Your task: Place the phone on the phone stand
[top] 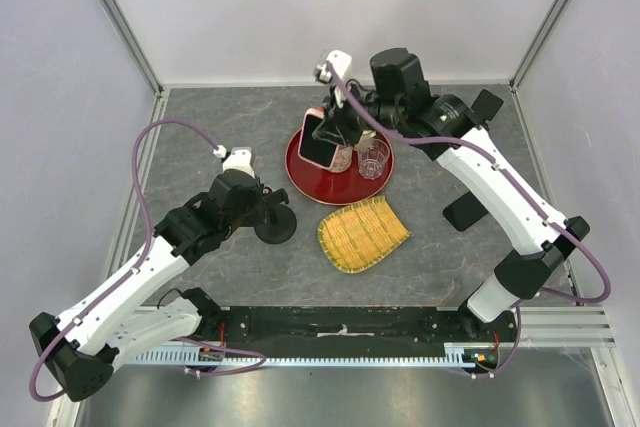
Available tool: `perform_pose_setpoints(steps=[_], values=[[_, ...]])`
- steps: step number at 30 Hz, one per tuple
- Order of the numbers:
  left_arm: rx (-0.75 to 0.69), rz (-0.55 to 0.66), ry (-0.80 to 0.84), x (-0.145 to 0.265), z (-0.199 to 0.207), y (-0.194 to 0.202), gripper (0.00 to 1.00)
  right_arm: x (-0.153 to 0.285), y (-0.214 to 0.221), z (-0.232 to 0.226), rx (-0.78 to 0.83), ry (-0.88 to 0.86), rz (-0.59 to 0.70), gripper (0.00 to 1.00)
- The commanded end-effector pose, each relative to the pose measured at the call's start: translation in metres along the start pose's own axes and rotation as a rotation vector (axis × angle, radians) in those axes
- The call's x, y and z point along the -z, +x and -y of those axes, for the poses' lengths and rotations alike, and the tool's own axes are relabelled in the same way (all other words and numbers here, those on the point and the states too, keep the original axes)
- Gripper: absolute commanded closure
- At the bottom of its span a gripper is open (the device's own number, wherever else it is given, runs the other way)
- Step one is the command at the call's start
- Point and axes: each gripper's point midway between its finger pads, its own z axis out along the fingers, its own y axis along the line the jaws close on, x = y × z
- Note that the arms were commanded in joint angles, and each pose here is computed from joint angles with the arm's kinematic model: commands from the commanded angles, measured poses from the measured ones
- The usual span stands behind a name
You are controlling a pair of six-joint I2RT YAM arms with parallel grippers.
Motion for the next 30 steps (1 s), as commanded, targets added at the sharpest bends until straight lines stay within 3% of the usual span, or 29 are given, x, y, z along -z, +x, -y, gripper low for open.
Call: perform_pose_setpoints(steps=[1, 8, 13, 17, 18, 19, 20, 24, 30], values=[[-0.184, 0.035, 0.033, -0.001, -0.002, -0.007, 0.97, 0.004, -0.015, -0.038, 0.197, -0.121, 0.020, 1.00], [-0.435, 0.009, 0.182, -0.011, 0.012, 0.003, 0.98, 0.000, -0.004, -0.057, 0.199, -0.189, -0.007, 1.00], [-0.443, 0.050, 0.190, -0.020, 0.001, -0.007, 0.96, -0.009, -0.002, -0.045, 0.081, -0.103, -0.007, 1.00], [-0.398, 0.114, 0.093, -0.018, -0.015, -0.020, 0.66, -0.015, 0.010, -0.032, -0.032, -0.011, -0.031, 1.00], [-0.372, 0.129, 0.081, -0.016, -0.016, -0.023, 0.56, -0.013, 0.009, -0.034, -0.065, -0.010, -0.023, 1.00], [-0.347, 0.139, 0.077, -0.013, -0.017, -0.024, 0.40, -0.011, 0.006, -0.035, -0.080, -0.009, -0.011, 1.00], [-0.295, 0.158, 0.082, -0.007, -0.016, -0.027, 0.38, -0.009, 0.007, -0.034, -0.096, 0.008, -0.011, 1.00], [-0.181, 0.150, 0.098, 0.001, -0.013, -0.025, 0.40, -0.002, 0.014, -0.031, -0.148, 0.057, -0.019, 1.00], [-0.125, 0.132, 0.109, -0.005, -0.007, -0.023, 0.59, -0.002, 0.021, -0.037, -0.177, 0.049, -0.041, 1.00]])
